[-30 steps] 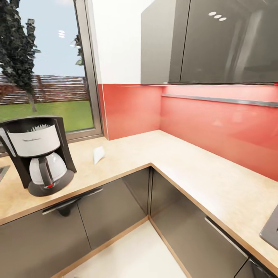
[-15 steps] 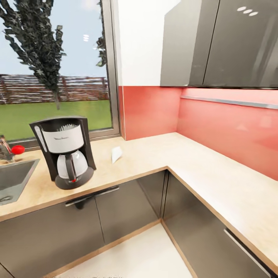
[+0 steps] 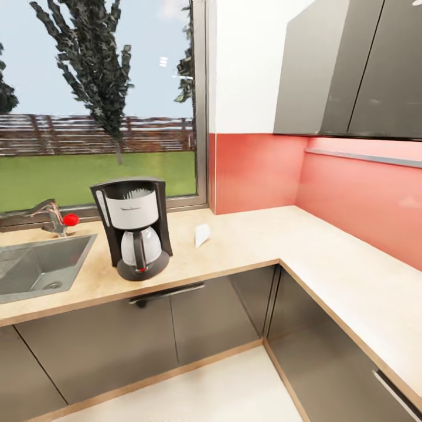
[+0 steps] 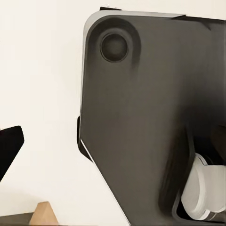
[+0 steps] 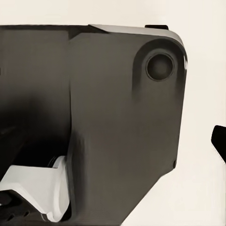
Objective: Set up a coffee station on the kitchen countertop: keep the coffee maker on the countertop, move the bottle of coffee from the kitchen shelf to the counter next to the coffee maker, place a paper coffee filter on top of the coffee maker, put the saucer next to the coffee maker with the coffee cup on the saucer, and place the electric kettle next to the coffee maker.
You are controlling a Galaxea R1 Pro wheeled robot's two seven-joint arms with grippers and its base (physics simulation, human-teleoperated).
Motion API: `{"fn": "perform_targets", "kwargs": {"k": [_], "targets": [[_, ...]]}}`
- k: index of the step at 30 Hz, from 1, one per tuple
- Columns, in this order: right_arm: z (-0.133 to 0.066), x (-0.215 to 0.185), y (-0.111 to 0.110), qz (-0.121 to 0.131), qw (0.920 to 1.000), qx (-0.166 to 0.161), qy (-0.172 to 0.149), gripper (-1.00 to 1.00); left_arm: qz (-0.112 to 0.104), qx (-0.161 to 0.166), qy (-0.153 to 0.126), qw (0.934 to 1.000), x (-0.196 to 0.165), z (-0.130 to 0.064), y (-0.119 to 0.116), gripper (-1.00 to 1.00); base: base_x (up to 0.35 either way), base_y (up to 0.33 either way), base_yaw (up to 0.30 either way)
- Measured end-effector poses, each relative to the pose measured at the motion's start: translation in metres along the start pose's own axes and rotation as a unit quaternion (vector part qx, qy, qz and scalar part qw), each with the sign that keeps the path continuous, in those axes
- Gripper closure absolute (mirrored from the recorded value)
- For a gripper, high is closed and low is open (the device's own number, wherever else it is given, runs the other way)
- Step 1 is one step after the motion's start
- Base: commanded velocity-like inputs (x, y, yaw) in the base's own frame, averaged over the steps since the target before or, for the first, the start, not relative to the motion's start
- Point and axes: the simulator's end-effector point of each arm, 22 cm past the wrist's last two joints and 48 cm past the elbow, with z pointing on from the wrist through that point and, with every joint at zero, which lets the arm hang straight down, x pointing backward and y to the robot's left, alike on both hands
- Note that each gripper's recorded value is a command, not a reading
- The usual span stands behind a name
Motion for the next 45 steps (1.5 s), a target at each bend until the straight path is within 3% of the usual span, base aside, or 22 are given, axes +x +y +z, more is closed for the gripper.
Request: {"fn": "perform_targets", "kwargs": {"k": [27, 41, 45], "targets": [[-0.029, 0.006, 0.002, 0.000, 1.0000, 0.000, 0.000, -1.00, 0.000, 0.000, 0.000, 1.0000, 0.007, -0.028, 0.001, -1.00, 0.000, 0.000, 0.275], [-0.041, 0.010, 0.002, 0.000, 1.0000, 0.002, 0.000, -1.00, 0.000, -0.002, 0.001, 1.0000, 0.011, -0.041, 0.004, -1.00, 0.000, 0.000, -0.044], [-0.045, -0.001, 0.002, 0.000, 0.9999, 0.003, -0.013, -1.00, 0.003, -0.003, 0.000, 1.0000, 0.012, -0.044, 0.007, -1.00, 0.000, 0.000, -0.029]]}}
